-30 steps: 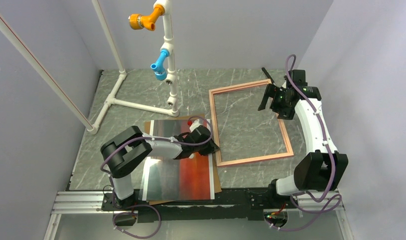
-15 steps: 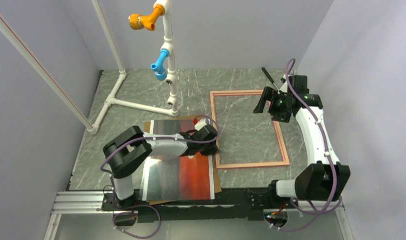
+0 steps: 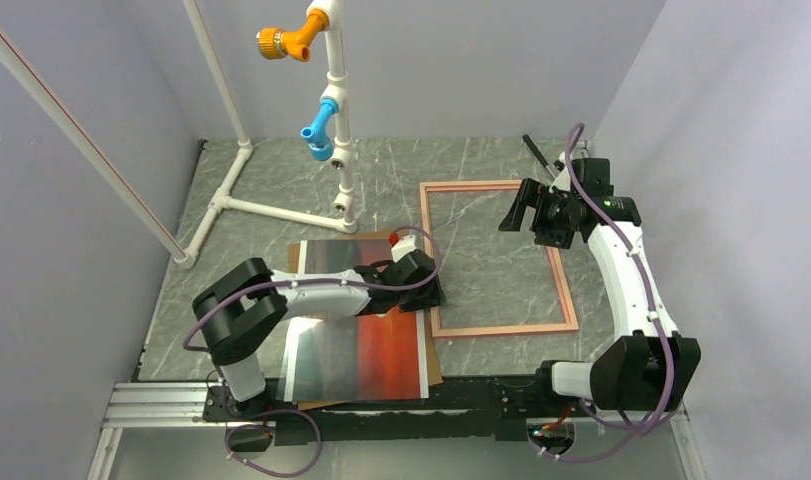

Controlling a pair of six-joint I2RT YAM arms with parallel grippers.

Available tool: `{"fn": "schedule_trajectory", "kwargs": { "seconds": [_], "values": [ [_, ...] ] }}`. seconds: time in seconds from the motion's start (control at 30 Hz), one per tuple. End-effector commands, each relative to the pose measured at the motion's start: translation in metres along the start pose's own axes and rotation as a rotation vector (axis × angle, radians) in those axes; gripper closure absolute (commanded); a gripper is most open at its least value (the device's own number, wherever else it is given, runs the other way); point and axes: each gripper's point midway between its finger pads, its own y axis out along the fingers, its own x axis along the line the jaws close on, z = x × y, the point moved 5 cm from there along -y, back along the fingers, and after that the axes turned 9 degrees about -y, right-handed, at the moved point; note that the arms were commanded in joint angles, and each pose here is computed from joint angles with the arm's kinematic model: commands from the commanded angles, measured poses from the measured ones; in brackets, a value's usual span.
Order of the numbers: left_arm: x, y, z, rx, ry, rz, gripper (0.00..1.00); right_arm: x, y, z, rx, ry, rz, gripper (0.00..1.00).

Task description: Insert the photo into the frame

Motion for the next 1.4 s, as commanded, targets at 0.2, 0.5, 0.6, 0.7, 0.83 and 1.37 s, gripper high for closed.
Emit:
{"fn": "schedule_trajectory", "kwargs": {
  "seconds": [0.2,0.5,0.6,0.7,0.83,1.37],
  "values": [
    [-0.046,-0.088,-0.042,-0.198,0.127,0.265,0.15,0.024,0.011,0.007,-0.02,-0.058,-0.052,0.0],
    [0.004,-0.156,-0.072,-0.343,0.089,0.293,0.01,0.056,0.047,0.027,0.065,-0.151,-0.017,0.04],
    [0.031,-0.179,-0.082,-0.396,0.092,0.215,0.01,0.069,0.065,0.037,0.1,-0.196,0.013,0.09],
    [0.058,-0.212,-0.094,-0.483,0.095,0.103,0.0,0.08,0.082,0.046,0.134,-0.228,0.033,0.13],
    [0.087,-0.247,-0.101,-0.535,0.088,-0.009,0.01,0.101,0.11,0.066,0.202,-0.252,0.014,0.19],
    [0.134,-0.247,-0.072,-0.433,0.007,-0.079,0.01,0.118,0.185,0.116,0.343,-0.296,0.145,0.51]
  ]
}}
